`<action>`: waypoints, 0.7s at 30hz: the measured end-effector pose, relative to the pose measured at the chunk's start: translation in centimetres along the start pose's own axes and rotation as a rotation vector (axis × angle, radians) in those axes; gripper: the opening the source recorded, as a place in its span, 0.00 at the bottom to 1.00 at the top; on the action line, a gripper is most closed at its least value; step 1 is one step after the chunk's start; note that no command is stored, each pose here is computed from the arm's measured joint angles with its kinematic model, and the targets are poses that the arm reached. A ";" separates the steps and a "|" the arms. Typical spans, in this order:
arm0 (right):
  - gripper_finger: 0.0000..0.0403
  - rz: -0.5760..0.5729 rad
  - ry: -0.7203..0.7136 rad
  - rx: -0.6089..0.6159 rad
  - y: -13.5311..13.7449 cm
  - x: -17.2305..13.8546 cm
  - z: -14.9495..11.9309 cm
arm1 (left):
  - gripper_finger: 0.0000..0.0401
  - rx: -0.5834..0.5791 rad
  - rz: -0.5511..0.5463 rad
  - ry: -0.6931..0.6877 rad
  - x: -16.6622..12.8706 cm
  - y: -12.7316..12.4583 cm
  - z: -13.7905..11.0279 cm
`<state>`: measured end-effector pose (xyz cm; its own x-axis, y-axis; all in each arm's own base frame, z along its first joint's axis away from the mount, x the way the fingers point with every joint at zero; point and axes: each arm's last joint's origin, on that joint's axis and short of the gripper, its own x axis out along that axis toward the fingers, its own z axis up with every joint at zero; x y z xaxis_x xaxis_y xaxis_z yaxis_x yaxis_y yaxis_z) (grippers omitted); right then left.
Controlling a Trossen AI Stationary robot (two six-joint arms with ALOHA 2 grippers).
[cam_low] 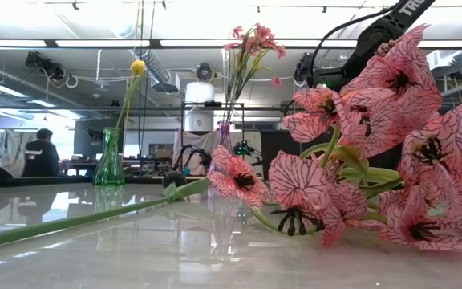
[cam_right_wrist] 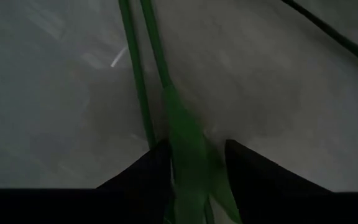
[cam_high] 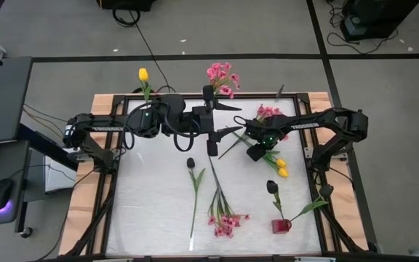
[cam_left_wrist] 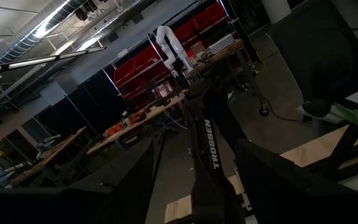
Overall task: Sort flowers into vase by color
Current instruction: Put the top yellow flower into the green vase
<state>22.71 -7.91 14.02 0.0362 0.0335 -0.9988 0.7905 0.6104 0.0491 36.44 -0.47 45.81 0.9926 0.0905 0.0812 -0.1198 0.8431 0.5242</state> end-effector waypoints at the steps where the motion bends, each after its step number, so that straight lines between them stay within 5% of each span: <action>1: 0.38 0.000 0.000 0.000 0.0 0.0 0.0 | 0.58 0.000 0.000 0.000 0.0 0.0 0.0; 13: 0.17 0.021 0.016 0.002 0.0 0.0 0.0 | 0.58 0.000 0.000 0.000 0.0 0.0 0.0; 21: 0.11 0.072 0.047 0.001 0.0 -0.6 -0.5 | 0.58 0.000 0.000 0.000 0.0 0.0 0.0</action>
<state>22.37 -7.53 14.59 0.0647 0.1146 -0.9913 0.7876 0.6041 0.1212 36.43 -0.46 45.82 0.9926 0.0905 0.0814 -0.1199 0.8431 0.5242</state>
